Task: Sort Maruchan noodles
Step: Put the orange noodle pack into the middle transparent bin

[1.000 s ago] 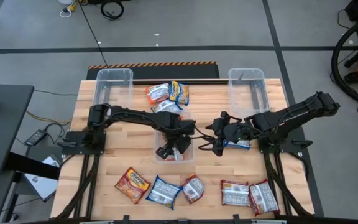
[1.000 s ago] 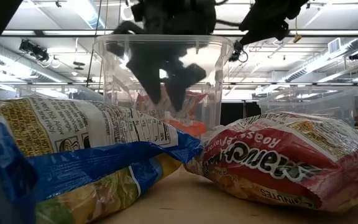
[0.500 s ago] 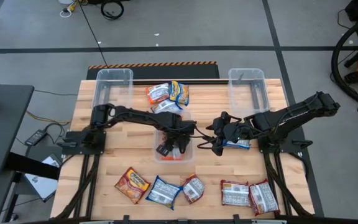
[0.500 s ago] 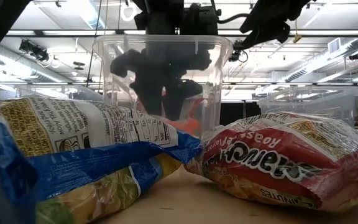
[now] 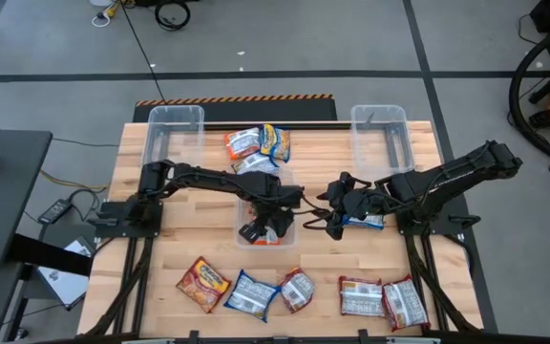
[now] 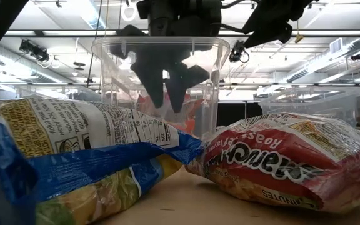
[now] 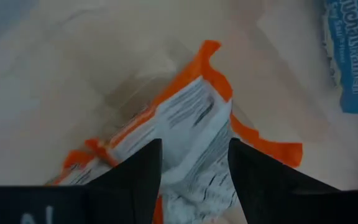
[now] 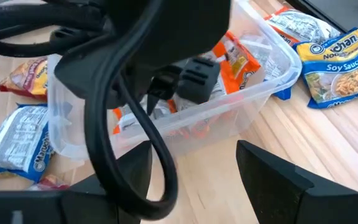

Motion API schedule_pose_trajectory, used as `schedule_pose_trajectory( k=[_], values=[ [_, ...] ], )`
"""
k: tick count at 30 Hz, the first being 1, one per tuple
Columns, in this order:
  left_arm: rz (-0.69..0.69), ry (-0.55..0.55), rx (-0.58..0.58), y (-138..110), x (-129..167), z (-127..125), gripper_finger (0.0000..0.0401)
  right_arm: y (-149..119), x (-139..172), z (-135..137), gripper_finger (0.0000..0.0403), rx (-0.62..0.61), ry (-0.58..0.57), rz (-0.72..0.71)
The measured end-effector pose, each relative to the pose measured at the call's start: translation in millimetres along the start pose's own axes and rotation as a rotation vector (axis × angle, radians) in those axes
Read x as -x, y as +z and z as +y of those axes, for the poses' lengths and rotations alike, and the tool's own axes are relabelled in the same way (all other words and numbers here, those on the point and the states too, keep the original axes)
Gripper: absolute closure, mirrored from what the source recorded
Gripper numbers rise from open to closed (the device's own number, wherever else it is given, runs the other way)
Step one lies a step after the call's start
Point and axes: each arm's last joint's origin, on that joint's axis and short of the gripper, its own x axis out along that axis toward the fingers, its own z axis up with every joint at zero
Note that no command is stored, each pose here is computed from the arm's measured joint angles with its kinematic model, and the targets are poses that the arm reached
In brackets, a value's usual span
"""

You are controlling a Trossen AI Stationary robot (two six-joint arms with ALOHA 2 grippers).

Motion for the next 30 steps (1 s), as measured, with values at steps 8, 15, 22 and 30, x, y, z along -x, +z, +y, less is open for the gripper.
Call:
schedule_pose_trajectory(
  k=[8, 15, 22, 30],
  values=[
    [0.012, -0.027, -0.001, -8.1, -19.0, -3.2, 0.0214, -0.1, -0.1, -0.3, 0.0163, -0.015, -0.002, 0.001],
    [-0.017, -0.028, -0.006, -6.2, -20.1, -2.0, 0.0267, 0.1, -0.1, -0.2, 0.0163, -0.015, -0.003, -0.001],
    [0.019, -0.060, 0.055, -9.3, -36.1, 0.9, 0.0390, 0.1, -0.1, -0.2, 0.0163, -0.010, -0.003, -0.001],
    [0.049, -0.056, 0.109, -4.0, 7.4, 0.7, 0.0397, 5.8, 4.7, 0.6, 0.0163, 0.029, 0.030, -0.053]
  ],
)
